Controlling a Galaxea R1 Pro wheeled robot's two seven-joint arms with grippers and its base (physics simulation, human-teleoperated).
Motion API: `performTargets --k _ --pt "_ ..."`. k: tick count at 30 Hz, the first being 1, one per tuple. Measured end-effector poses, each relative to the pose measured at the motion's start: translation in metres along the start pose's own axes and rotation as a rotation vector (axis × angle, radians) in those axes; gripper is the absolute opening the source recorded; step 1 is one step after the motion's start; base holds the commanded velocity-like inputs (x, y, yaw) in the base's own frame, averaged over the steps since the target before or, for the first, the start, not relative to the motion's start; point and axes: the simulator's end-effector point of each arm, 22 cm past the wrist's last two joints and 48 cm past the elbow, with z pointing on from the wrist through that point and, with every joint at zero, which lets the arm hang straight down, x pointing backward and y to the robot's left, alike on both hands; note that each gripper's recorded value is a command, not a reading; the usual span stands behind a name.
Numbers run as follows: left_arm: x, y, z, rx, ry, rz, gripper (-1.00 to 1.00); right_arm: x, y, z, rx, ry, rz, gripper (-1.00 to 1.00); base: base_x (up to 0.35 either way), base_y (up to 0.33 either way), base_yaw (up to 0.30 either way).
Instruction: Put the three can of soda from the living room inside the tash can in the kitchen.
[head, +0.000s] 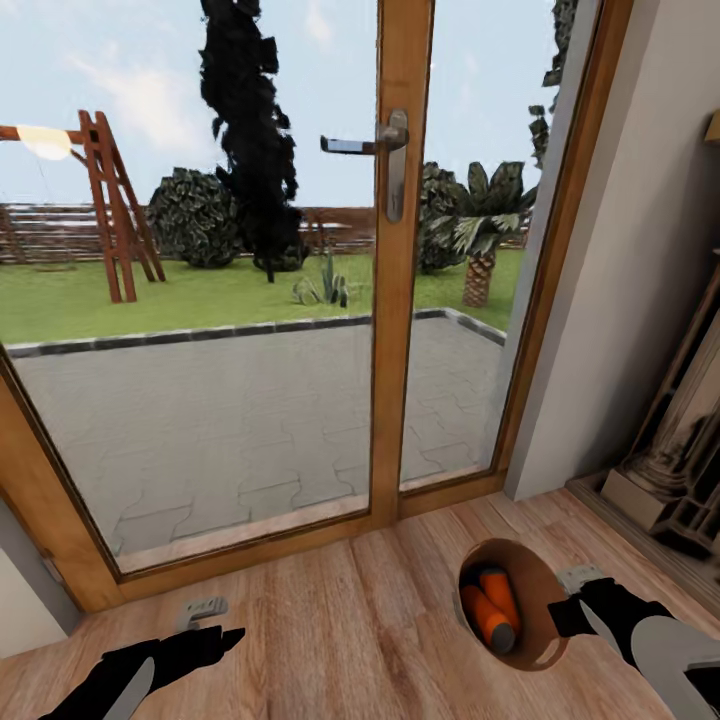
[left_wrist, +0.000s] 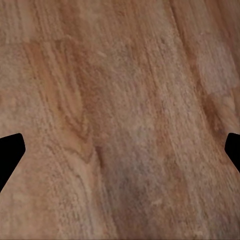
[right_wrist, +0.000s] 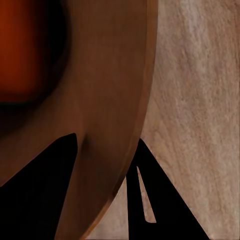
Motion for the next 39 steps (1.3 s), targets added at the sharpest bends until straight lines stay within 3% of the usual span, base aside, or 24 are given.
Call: performTargets --k 2,4,7,12,16,20,25,39 --pt "0.004 0.001 0.003 0.001 0.004 -0.001 1.00 0.007 0.006 0.003 -0.019 0.022 0.019 -1.00 0.000 0.000 0.000" --pt "0.009 0.003 0.005 0.003 0.008 -0.001 1.00 0.026 0.010 0.005 -0.032 0.103 0.034 -1.00 0.000 0.000 0.000" --pt "0.015 0.005 0.010 0.003 0.012 0.000 1.00 0.051 0.008 0.008 -0.015 0.193 -0.003 -1.00 0.000 0.000 0.000" --pt "0.023 0.008 0.017 0.002 0.013 0.001 1.00 0.057 0.020 0.015 -0.048 0.209 0.061 -1.00 0.000 0.000 0.000" --pt "0.031 0.011 0.021 -0.001 0.028 -0.003 1.00 0.066 0.016 0.020 -0.028 0.236 0.014 -1.00 0.000 0.000 0.000" --pt "0.038 0.013 0.025 -0.006 0.044 -0.006 1.00 0.070 0.021 0.026 -0.042 0.247 0.037 -1.00 0.000 0.000 0.000" --pt "0.047 0.017 0.030 -0.011 0.064 -0.010 1.00 0.079 0.022 0.033 -0.036 0.271 0.014 -1.00 0.000 0.000 0.000" --pt "0.067 0.023 0.041 -0.019 0.106 -0.021 1.00 0.092 0.025 0.046 -0.043 0.314 0.015 -1.00 0.000 0.000 0.000"
